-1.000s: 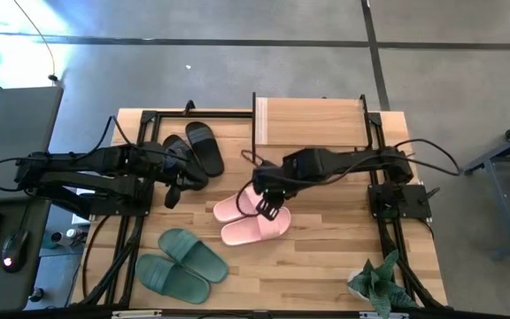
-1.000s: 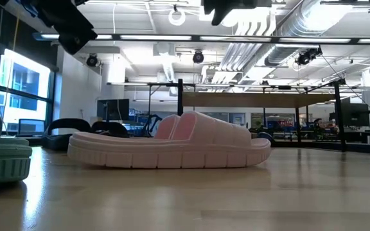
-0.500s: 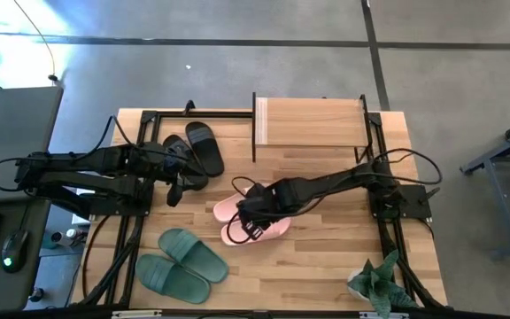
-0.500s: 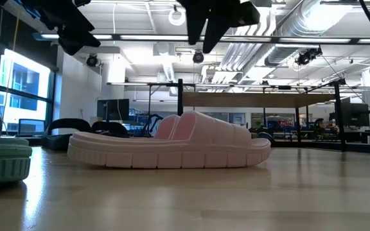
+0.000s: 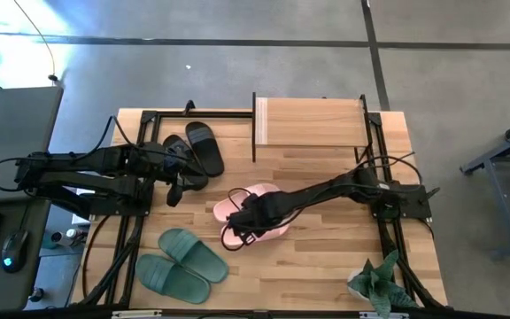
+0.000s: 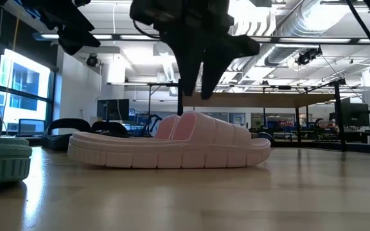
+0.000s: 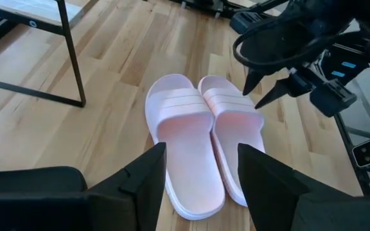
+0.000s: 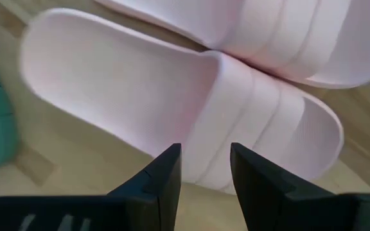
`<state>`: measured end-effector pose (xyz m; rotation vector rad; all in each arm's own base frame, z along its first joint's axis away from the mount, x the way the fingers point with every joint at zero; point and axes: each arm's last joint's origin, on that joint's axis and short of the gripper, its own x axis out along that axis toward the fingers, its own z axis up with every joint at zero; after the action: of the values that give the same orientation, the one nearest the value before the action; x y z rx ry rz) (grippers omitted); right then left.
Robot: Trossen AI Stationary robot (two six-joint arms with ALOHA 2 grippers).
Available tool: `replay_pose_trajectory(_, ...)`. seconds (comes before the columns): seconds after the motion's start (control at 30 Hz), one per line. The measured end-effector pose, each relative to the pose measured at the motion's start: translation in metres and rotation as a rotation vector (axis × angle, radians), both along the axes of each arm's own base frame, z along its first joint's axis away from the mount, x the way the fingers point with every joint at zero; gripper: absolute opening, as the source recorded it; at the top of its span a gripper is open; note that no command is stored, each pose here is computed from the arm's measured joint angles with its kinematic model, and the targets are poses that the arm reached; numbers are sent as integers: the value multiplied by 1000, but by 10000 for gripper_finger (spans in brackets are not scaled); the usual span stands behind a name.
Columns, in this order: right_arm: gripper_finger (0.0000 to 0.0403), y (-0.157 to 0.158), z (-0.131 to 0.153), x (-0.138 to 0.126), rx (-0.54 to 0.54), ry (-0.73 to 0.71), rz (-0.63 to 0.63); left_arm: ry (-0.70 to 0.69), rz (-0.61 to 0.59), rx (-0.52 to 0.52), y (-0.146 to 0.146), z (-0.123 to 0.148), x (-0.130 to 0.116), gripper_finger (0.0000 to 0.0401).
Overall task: Pick and place slides into the shelf
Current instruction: Put the pink bottom slide on the shelf
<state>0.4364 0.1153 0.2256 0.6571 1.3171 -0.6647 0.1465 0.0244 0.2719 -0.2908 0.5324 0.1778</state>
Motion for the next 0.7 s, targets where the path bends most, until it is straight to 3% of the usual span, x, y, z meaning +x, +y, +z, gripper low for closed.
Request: replay_pose_trajectory(0.7, 124, 5, -3, 4, -23, -49, -73, -1, 0, 0, 0, 0, 0, 177)
